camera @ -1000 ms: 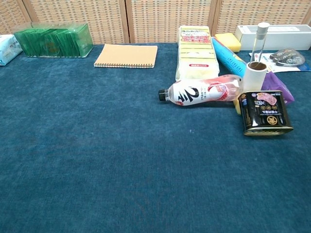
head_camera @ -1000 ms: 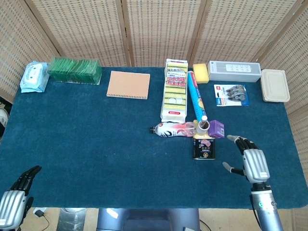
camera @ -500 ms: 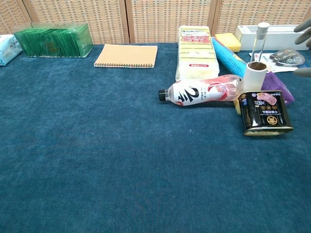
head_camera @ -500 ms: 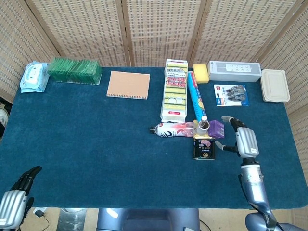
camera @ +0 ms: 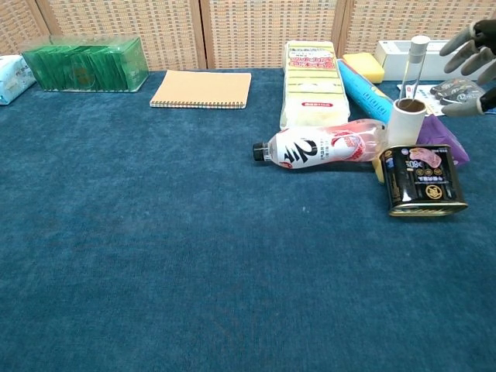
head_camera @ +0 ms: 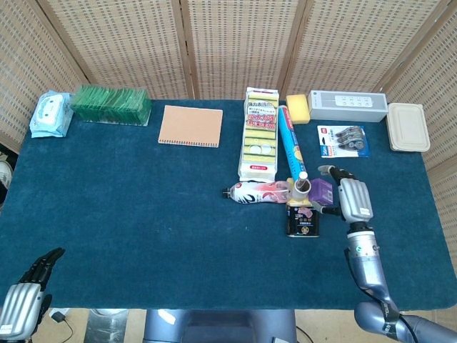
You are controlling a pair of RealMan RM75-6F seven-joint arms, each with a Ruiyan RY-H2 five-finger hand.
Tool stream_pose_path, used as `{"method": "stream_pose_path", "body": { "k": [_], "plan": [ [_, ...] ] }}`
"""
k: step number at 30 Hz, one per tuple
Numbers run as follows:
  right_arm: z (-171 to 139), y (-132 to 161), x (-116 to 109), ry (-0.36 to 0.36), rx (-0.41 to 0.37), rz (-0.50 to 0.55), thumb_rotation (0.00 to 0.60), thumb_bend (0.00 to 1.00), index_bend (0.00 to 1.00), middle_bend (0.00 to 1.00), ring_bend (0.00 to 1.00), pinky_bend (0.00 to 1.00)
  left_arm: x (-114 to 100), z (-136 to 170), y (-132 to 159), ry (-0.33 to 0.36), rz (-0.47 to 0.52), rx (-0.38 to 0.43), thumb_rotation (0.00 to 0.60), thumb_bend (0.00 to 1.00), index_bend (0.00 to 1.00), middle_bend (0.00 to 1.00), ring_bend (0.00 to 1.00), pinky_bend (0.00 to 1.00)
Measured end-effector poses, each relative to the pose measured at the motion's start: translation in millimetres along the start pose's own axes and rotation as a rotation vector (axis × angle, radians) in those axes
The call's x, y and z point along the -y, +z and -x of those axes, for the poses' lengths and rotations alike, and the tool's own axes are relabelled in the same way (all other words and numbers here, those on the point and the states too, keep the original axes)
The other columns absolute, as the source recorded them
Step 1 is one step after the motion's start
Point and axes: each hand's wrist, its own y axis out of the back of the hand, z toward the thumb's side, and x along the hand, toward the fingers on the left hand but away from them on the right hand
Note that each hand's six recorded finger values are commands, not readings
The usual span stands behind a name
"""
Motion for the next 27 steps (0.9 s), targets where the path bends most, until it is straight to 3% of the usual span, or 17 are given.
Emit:
{"method": "stream_pose_path", "body": {
  "k": [27],
  "plan": [
    [17.1,41.0,19.6,0.018,-0.047,-0.039,0.6,0.21,0.39,0.44,0.41,0.37,6.3,3.6,-3.4,-0.028,0.007,0.002,0.6,0.2,0.1,0.15,0.15,0.31]
  ]
}}
